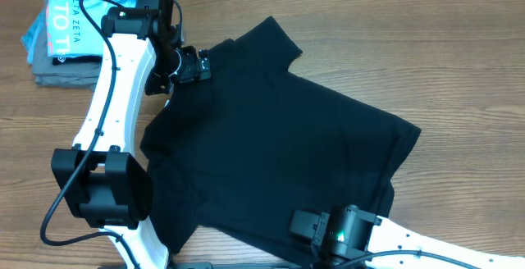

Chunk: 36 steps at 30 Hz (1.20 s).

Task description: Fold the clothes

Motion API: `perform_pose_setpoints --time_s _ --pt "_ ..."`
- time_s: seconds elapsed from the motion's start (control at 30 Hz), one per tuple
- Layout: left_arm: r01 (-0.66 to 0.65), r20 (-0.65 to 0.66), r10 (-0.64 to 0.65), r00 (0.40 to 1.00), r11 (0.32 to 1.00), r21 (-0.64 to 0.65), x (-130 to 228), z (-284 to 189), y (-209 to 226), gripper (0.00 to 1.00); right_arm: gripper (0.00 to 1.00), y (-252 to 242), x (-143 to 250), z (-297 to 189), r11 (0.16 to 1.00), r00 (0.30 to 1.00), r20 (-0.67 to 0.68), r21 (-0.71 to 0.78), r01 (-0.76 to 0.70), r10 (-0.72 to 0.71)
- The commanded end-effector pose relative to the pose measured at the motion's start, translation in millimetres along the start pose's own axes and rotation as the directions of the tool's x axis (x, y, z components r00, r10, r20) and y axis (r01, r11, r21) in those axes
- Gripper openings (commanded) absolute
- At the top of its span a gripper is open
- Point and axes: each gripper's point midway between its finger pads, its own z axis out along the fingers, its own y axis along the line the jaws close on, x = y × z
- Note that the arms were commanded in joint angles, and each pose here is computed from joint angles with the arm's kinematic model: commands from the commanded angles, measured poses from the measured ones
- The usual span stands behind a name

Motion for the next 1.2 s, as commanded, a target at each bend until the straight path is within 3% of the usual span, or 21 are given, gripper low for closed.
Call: perform_pose_setpoints --time_s 0.0,0.07,0.17,0.23,0.43,0.47,0.77,1.17 --pt "-0.015 -0.01 0.015 1.0 1.0 -0.007 -0.1 5.9 1.4 1.0 0.91 21.5 -19.7 -17.1 0.993 0.998 0.064 -0.118 0.008 0.0" --pt "-0.02 -0.007 0.02 1.0 1.0 0.003 -1.0 6.0 -0.4 1.0 0.97 32.4 -33.4 -26.8 0.984 0.995 0.097 -0.172 0.037 -0.021" --pt "-0.078 -0.005 0.078 0.997 0.995 0.063 -1.4 5.9 -11.8 0.89 1.0 46.7 -60.0 -39.5 0.966 0.989 0.144 -0.25 0.069 -0.033" --pt "-0.118 0.002 0.118 0.993 0.988 0.096 -1.3 7.5 -20.6 0.73 1.0 55.3 -80.3 -48.0 0.946 0.987 0.158 -0.311 0.087 -0.038" --pt "-0.141 -0.027 0.144 0.989 0.986 0.092 2.3 25.9 -28.0 0.08 1.0 54.3 -112.3 -58.6 0.921 0.987 0.161 -0.381 0.083 -0.022" --pt "-0.14 -0.039 0.144 0.989 0.986 0.092 3.2 31.5 -28.2 0.04 1.0 53.1 -115.2 -59.1 0.92 0.987 0.162 -0.383 0.08 -0.018" --pt "-0.165 -0.19 0.178 0.966 0.983 0.08 14.3 97.1 -23.7 0.04 0.99 55.9 -122.9 -62.5 0.91 0.983 0.183 -0.403 0.095 -0.021" --pt "-0.154 -0.227 0.16 0.961 0.987 0.045 4.8 163.5 -8.3 0.04 0.98 58.4 -125.1 -64.1 0.906 0.98 0.197 -0.41 0.106 -0.025"
